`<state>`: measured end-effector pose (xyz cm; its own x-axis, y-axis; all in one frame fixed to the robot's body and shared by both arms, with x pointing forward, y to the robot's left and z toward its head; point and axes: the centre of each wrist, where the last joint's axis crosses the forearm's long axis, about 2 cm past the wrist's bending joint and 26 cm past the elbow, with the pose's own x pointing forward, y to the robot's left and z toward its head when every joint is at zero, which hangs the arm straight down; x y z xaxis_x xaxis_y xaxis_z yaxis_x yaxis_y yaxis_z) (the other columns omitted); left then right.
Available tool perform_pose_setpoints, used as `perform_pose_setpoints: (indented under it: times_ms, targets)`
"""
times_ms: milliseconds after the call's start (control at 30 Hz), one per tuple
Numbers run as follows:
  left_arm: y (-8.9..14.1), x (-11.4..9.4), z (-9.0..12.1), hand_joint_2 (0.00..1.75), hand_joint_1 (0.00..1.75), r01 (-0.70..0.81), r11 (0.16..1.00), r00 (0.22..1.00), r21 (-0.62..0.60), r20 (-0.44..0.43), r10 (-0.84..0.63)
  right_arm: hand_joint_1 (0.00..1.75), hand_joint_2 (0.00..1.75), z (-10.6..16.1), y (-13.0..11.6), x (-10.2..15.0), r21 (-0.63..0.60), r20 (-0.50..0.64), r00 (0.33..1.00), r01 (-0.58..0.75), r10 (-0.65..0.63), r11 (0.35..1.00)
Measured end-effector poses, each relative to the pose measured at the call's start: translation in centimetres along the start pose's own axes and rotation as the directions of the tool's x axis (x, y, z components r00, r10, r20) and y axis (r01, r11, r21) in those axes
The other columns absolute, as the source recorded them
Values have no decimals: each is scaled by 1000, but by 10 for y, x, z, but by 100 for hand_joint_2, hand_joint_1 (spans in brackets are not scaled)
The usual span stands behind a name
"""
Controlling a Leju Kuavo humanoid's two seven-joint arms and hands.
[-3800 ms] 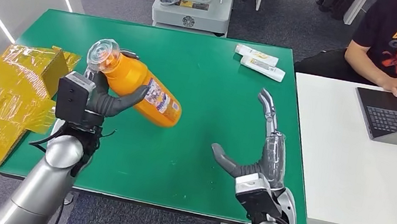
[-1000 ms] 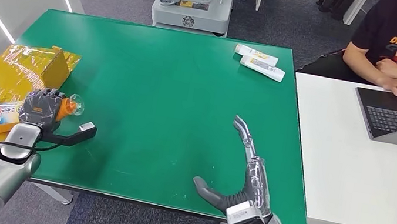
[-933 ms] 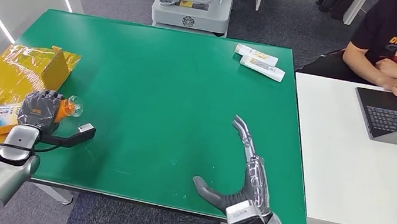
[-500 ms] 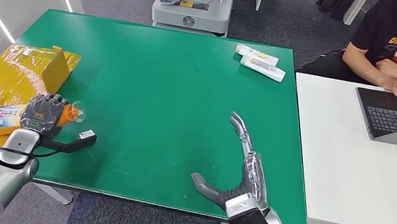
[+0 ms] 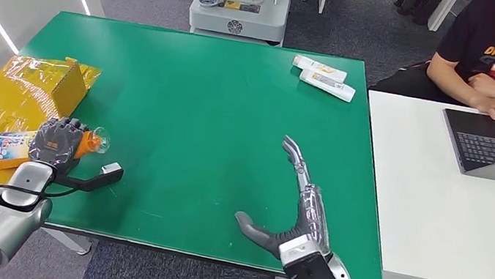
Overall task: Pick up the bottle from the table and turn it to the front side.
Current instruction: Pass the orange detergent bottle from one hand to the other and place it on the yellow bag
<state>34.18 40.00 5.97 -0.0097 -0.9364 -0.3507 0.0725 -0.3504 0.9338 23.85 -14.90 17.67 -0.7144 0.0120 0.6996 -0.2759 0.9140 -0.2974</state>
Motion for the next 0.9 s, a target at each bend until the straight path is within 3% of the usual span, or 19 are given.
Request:
perform_pose_setpoints:
  times_ms: [67, 633, 800, 900]
  targets:
    - [-1, 0, 0, 175, 0, -10, 1000, 1000, -21, -9, 10, 0, 175, 0, 1, 0, 2, 1, 1000, 4, -4, 1000]
    - [-11, 4, 7, 175, 0, -102, 984, 994, -149, -61, 94, 0, 175, 0, 2, -1, 4, -11, 1000, 14, -14, 1000]
    - [-13, 4, 10, 175, 0, -129, 985, 990, -115, -64, 123, 0, 175, 0, 2, -1, 1, -19, 1000, 13, -13, 1000]
    - [-12, 5, 14, 175, 0, -185, 983, 981, -6, -63, 184, 0, 175, 1, 2, -1, -4, -25, 1000, 11, -11, 1000]
